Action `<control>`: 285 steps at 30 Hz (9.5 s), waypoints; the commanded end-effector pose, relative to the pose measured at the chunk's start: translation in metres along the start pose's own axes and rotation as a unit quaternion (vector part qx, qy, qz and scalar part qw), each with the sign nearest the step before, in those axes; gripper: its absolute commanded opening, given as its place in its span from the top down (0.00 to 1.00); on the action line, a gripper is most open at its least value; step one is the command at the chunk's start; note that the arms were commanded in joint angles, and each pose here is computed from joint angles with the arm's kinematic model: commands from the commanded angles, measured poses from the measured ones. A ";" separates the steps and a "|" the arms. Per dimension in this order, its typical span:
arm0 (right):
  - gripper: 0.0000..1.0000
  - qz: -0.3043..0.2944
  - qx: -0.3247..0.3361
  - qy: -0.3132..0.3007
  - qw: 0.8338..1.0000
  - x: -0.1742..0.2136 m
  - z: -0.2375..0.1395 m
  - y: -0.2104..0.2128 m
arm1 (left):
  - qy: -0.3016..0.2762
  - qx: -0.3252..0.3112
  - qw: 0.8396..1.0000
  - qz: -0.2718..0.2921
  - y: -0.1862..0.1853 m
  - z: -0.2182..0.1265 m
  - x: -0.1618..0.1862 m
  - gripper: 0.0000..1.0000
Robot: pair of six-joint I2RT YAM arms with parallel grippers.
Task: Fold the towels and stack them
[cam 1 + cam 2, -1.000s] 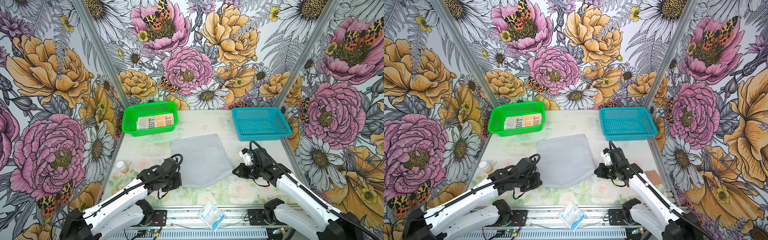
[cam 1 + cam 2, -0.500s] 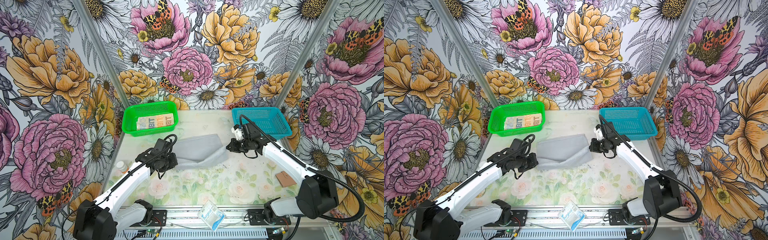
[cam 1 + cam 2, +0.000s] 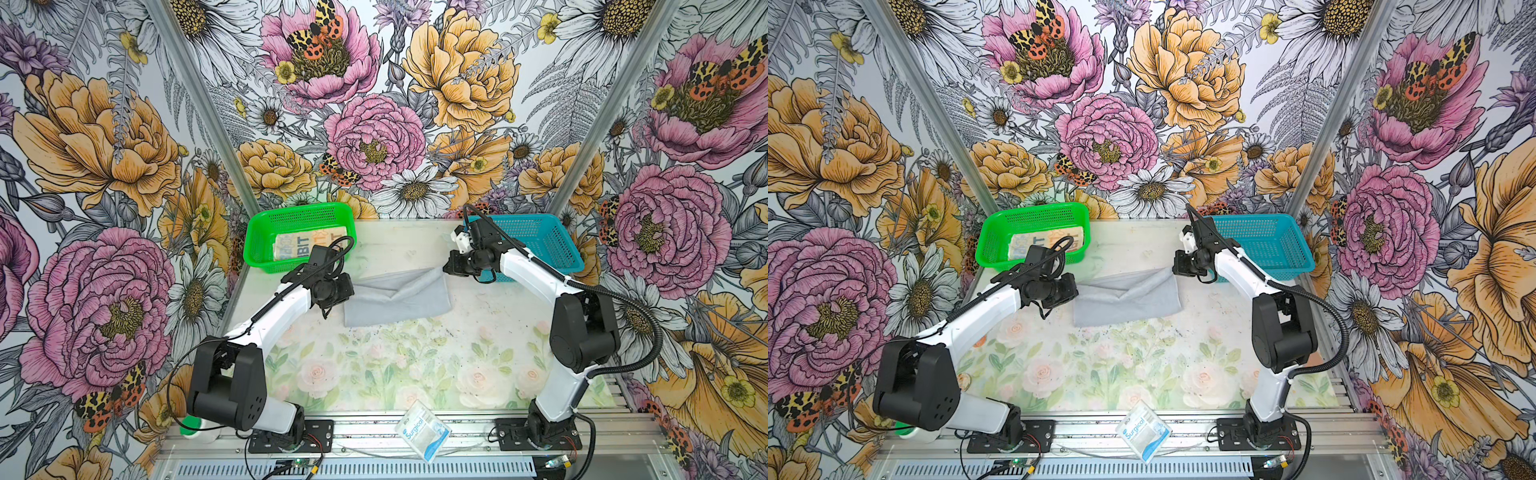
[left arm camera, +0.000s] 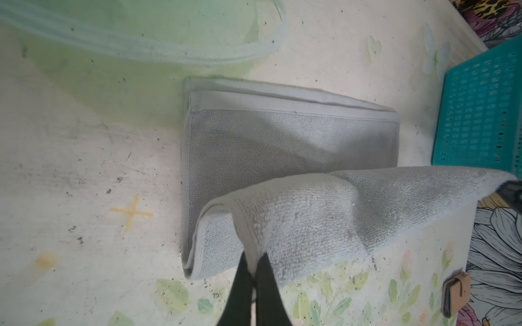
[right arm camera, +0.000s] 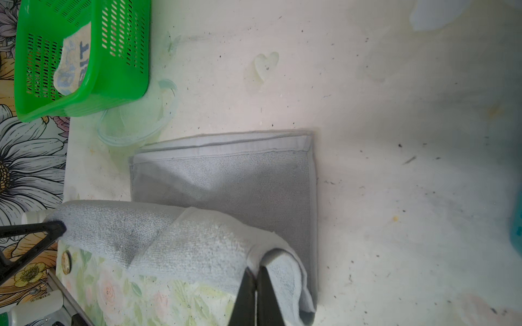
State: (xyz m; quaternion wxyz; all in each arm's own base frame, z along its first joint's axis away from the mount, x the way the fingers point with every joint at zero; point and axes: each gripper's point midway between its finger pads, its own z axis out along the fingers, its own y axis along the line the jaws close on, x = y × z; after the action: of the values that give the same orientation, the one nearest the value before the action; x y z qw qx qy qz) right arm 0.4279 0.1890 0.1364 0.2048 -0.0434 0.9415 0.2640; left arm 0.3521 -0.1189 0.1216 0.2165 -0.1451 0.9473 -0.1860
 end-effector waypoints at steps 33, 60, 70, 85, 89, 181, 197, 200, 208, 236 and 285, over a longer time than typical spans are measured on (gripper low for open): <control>1.00 0.007 -0.053 -0.006 0.999 0.112 -0.070 0.023 | 0.038 0.052 0.997 0.033 -0.011 -0.046 0.139 1.00; 1.00 -0.022 -0.022 -0.017 0.999 0.030 -0.015 0.019 | -0.031 0.040 0.999 -0.010 0.003 -0.019 0.049 1.00; 1.00 -0.015 -0.018 -0.014 1.000 -0.003 0.012 0.000 | -0.021 0.016 0.999 -0.019 0.009 0.008 0.015 1.00; 1.00 -0.003 -0.017 0.012 1.000 -0.018 0.059 -0.025 | -0.046 0.016 0.995 -0.082 0.042 0.034 -0.007 0.92; 1.00 -0.005 -0.009 0.012 1.000 -0.020 0.064 -0.029 | -0.062 0.027 0.995 -0.080 0.039 0.041 -0.031 0.92; 1.00 -0.076 0.035 -0.066 0.994 -0.042 0.042 -0.015 | -0.176 -0.018 0.983 0.046 0.005 0.002 -0.091 1.00; 0.86 -0.082 0.055 -0.058 0.993 -0.044 0.064 -0.031 | -0.195 -0.030 0.980 0.042 0.015 0.041 -0.126 0.66; 0.54 -0.092 0.060 -0.072 0.991 -0.043 0.047 -0.025 | -0.195 -0.049 0.978 0.052 0.017 0.026 -0.120 0.49; 0.47 -0.077 -0.078 -0.049 0.993 -0.007 0.039 0.046 | -0.100 -0.018 0.994 0.025 0.024 0.022 -0.042 0.28; 0.37 -0.033 -0.032 0.028 0.999 0.079 0.100 0.000 | -0.045 -0.055 0.997 0.015 0.036 0.066 -0.021 0.01; 0.00 -0.059 -0.197 -0.110 0.972 0.096 -0.020 0.114 | -0.122 -0.193 0.939 0.256 -0.072 0.028 -0.228 1.00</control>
State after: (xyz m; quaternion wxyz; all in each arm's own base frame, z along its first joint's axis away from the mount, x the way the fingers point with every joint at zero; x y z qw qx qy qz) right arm 0.3080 0.2715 0.1378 0.2819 -0.0982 0.8560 0.4220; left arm 0.5718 -0.1405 0.1974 0.3330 0.0473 0.9409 0.0406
